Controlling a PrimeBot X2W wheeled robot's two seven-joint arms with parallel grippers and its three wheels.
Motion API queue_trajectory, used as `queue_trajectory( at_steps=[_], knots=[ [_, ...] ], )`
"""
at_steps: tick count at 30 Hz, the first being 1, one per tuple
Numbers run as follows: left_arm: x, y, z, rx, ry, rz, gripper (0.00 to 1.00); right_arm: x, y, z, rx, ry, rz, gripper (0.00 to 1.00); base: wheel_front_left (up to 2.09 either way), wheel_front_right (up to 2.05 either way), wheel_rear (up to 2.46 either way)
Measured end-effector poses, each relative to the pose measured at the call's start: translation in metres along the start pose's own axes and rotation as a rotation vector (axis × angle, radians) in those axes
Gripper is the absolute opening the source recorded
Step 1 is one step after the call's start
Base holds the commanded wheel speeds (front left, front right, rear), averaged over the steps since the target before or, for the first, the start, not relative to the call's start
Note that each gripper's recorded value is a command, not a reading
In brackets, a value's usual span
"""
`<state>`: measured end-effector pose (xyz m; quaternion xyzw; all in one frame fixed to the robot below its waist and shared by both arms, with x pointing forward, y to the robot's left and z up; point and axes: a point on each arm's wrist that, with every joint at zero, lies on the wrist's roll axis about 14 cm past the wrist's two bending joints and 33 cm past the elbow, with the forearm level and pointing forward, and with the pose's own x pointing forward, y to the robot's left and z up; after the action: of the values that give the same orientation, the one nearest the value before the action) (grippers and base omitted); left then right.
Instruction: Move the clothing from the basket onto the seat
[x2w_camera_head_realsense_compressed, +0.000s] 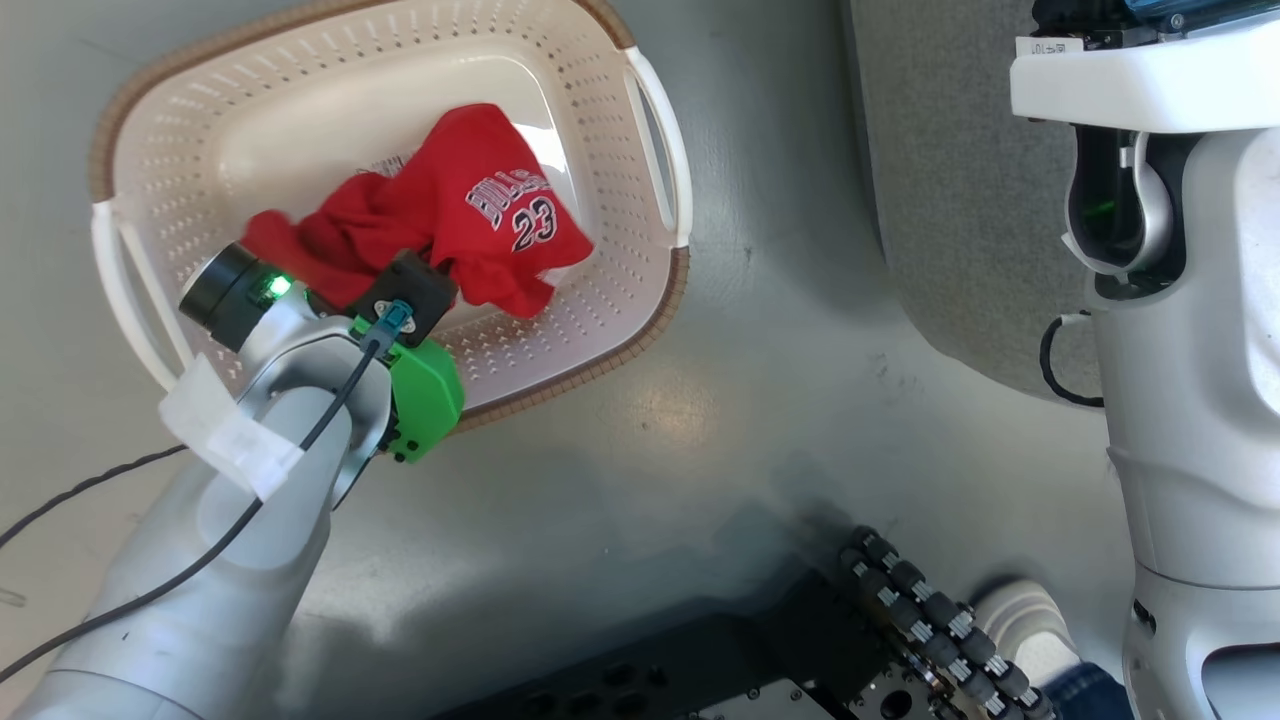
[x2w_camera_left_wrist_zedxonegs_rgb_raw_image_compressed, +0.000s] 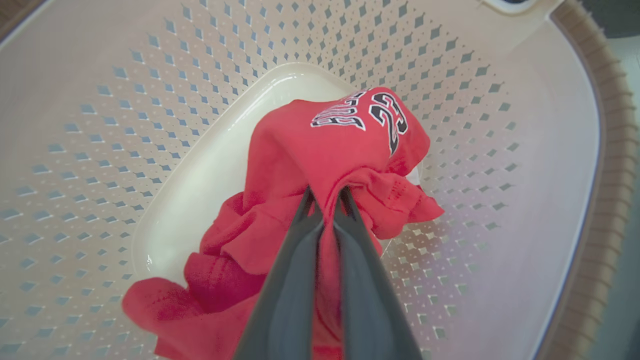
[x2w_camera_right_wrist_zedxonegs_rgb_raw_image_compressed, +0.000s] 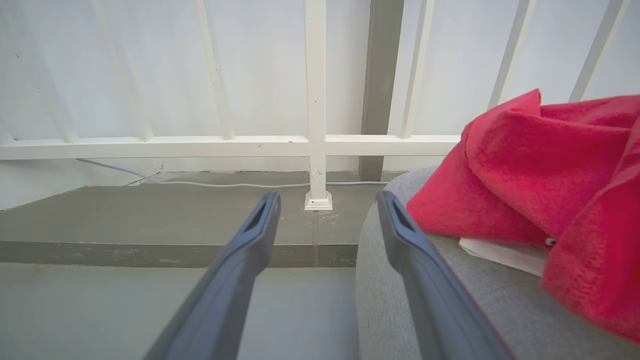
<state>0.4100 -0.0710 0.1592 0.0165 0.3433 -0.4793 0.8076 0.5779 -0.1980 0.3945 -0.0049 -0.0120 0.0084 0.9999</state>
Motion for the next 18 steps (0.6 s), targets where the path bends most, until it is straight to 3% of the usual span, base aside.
queue_trajectory(
  at_steps=[18],
  knots=[
    [-0.045,0.024,0.117,-0.088,-0.32,0.165,0.0,-0.027,0.01,0.022,0.023,0.03,0.012,1.0,0.0,0.0,0.0]
  ],
)
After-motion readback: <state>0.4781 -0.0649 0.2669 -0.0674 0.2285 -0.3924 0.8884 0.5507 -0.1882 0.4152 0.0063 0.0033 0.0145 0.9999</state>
